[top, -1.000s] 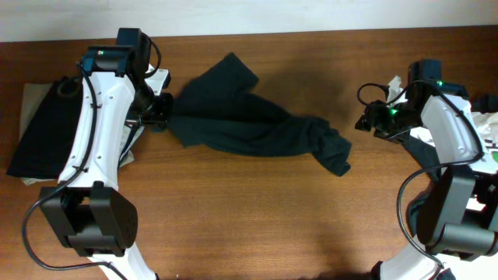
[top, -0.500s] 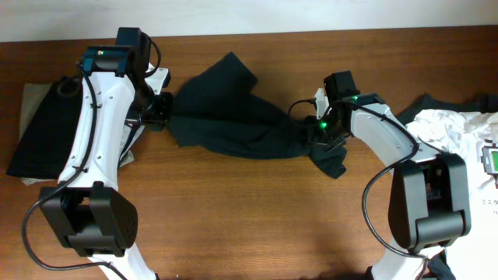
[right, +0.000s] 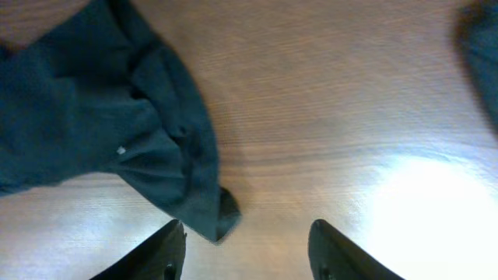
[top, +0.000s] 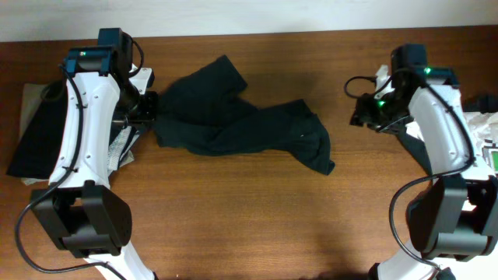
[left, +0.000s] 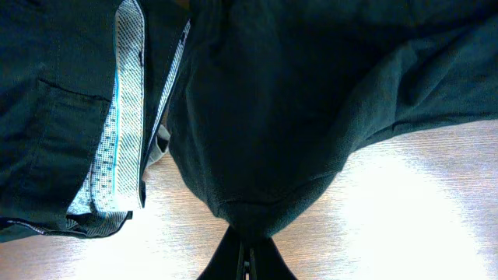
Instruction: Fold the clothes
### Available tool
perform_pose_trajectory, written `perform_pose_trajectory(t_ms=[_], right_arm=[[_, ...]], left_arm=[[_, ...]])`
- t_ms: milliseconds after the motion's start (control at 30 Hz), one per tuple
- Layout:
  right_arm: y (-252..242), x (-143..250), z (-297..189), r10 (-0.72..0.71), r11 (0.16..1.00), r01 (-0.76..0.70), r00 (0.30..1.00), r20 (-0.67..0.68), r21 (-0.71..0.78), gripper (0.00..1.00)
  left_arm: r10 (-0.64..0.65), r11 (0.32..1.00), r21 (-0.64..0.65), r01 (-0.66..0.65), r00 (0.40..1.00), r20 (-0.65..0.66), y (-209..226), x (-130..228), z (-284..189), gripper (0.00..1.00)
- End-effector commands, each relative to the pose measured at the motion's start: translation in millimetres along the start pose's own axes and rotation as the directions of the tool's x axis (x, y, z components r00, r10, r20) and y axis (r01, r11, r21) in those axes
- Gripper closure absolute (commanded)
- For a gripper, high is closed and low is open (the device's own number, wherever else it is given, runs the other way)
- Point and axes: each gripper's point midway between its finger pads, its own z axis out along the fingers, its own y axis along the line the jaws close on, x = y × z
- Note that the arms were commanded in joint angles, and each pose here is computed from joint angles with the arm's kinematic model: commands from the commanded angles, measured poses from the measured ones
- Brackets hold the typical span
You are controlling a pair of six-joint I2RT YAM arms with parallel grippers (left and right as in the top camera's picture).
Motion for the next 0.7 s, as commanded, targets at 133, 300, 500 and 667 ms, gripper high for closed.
perform_pose_trajectory(t_ms=[133, 300, 500, 667], right_arm=[[85, 17, 91, -0.27, 0.931, 0.296, 0.952, 0.142, -0.213, 0.44], [86, 7, 109, -0.283, 0.951, 0.3, 0.942, 0.18, -0.074, 0.41], [84, 15, 114, -0.265, 0.955, 0.279, 0.956, 0.129, -0.102, 0.96], [89, -19, 42, -0.238, 0.957, 0.271, 0.936, 0.258, -0.1, 0.86]], left_arm=[[0.002, 1.0, -0.003, -0.002, 1.0, 0.011, 1, -2, -2, 0.93], [0.003, 1.0, 0.007, -0.003, 1.0, 0.011, 0, -2, -2, 0.89], [0.002, 0.995, 0.095, -0.004, 1.0, 0.015, -16, -2, -3, 0.6], [0.008, 0.993, 0.115, -0.009, 1.0, 0.002, -21, 1, -3, 0.59]])
